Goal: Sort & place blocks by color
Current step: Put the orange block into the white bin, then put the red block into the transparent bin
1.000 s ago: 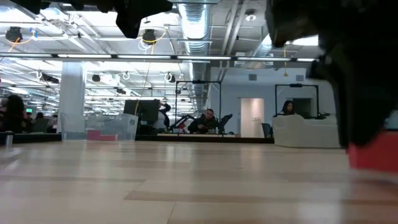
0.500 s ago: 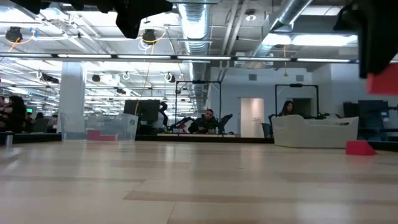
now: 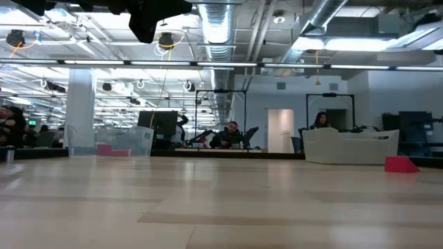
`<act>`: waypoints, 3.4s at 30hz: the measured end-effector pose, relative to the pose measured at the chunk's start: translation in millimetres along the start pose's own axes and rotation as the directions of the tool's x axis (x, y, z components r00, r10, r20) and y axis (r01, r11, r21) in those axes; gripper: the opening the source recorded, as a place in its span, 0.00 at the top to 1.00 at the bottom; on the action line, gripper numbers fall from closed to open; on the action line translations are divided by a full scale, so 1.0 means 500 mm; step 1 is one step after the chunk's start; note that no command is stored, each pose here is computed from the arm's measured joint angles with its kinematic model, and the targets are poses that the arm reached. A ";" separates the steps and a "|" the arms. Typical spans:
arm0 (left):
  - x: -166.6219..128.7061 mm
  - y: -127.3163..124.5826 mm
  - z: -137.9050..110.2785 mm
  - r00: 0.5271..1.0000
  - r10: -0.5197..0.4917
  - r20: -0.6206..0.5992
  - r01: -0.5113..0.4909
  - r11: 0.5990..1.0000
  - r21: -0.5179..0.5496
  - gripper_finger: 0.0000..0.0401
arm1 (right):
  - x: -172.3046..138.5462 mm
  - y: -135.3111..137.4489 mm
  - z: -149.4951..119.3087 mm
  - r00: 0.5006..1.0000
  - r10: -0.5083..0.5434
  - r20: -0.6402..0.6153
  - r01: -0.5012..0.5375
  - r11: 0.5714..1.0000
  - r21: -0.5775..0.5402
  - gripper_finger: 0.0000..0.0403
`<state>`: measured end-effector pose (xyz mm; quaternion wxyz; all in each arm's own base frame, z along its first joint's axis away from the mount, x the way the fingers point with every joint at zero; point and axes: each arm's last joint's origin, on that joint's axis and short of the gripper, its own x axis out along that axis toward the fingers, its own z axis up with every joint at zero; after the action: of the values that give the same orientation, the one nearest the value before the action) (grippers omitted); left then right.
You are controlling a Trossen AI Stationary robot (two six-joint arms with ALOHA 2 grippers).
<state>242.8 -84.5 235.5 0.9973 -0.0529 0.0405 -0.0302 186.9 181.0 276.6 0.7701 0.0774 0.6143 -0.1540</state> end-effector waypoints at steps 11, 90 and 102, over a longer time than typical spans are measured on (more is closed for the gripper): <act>0.000 0.000 -0.002 1.000 0.001 -0.010 -0.001 1.000 -0.004 0.30 | 0.036 -0.057 -0.117 0.996 0.050 -0.075 -0.041 0.992 0.120 0.93; -0.001 0.007 -0.016 0.994 0.089 -0.068 -0.090 0.996 -0.012 0.30 | 0.057 -0.213 0.021 0.990 0.002 -0.139 -0.005 1.000 -0.015 0.55; -0.001 0.008 -0.021 0.992 0.093 -0.091 -0.094 0.996 -0.007 0.30 | 0.129 -0.272 0.104 0.967 -0.086 -0.241 0.059 0.991 -0.120 0.41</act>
<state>241.7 -81.8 225.0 0.9945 -0.0554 0.0881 0.0145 202.3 28.2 235.7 0.6852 0.0301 0.7148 -0.1368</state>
